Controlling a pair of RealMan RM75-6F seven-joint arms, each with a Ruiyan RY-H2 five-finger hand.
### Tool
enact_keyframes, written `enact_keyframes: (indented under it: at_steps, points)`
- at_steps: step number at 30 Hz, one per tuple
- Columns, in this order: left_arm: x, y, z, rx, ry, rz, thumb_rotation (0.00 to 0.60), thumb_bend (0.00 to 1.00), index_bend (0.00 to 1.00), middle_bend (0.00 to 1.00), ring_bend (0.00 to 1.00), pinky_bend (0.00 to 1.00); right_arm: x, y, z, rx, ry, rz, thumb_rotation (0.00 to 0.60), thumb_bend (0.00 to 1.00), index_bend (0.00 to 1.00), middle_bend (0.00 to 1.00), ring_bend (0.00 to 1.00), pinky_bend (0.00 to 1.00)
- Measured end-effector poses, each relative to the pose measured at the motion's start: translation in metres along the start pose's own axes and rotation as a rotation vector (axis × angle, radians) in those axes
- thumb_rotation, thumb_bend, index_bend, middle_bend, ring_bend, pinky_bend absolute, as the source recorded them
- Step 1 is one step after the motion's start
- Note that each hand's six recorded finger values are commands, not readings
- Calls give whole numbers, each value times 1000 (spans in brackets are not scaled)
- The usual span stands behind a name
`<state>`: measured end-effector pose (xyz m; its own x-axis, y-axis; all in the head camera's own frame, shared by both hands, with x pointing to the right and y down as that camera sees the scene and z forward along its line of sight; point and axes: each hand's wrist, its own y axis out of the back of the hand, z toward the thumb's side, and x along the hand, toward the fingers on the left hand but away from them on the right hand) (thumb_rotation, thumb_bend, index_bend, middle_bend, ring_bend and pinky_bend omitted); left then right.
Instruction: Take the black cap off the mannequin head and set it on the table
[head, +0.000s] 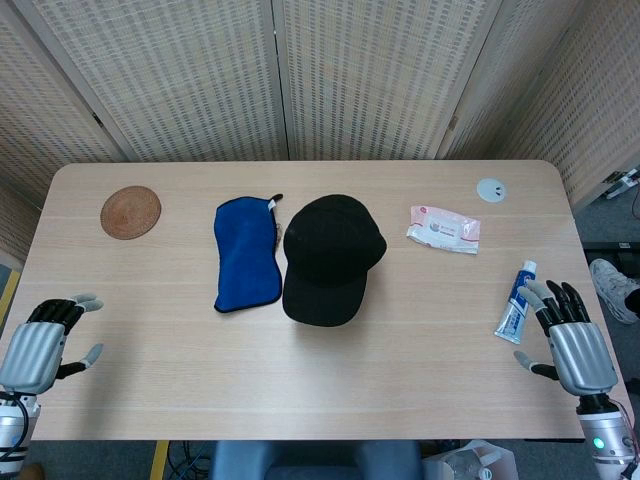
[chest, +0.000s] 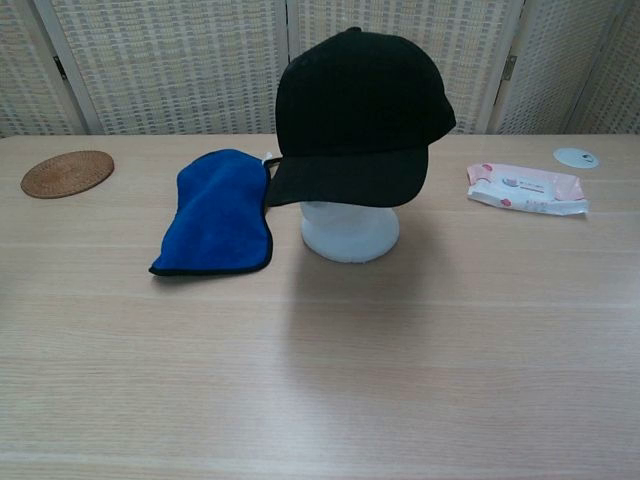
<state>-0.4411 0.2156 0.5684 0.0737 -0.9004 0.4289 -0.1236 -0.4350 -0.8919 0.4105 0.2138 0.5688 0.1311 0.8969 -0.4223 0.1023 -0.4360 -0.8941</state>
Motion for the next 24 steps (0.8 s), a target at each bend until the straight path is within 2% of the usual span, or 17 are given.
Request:
enact_keyframes:
  at_steps: [6, 12, 19, 24]
  points:
    - [-1, -1, 2, -2, -4, 2, 600, 218, 303, 256, 245, 181, -2, 1, 5, 2, 29, -8, 600, 0, 133, 89, 5, 0]
    - [-2, 1, 2, -2, -2, 4, 600, 218, 303, 256, 245, 181, -12, 6, 24, 12, 119, -55, 600, 0, 139, 101, 5, 0]
    - [-6, 5, 1, -2, 3, 17, 600, 218, 302, 256, 245, 181, -40, 8, 70, 83, 300, -156, 600, 0, 305, 136, 5, 0]
    - [-11, 8, -3, -2, 16, 22, 600, 218, 302, 256, 246, 181, -61, 4, 105, 97, 398, -209, 600, 0, 421, 163, 5, 0]
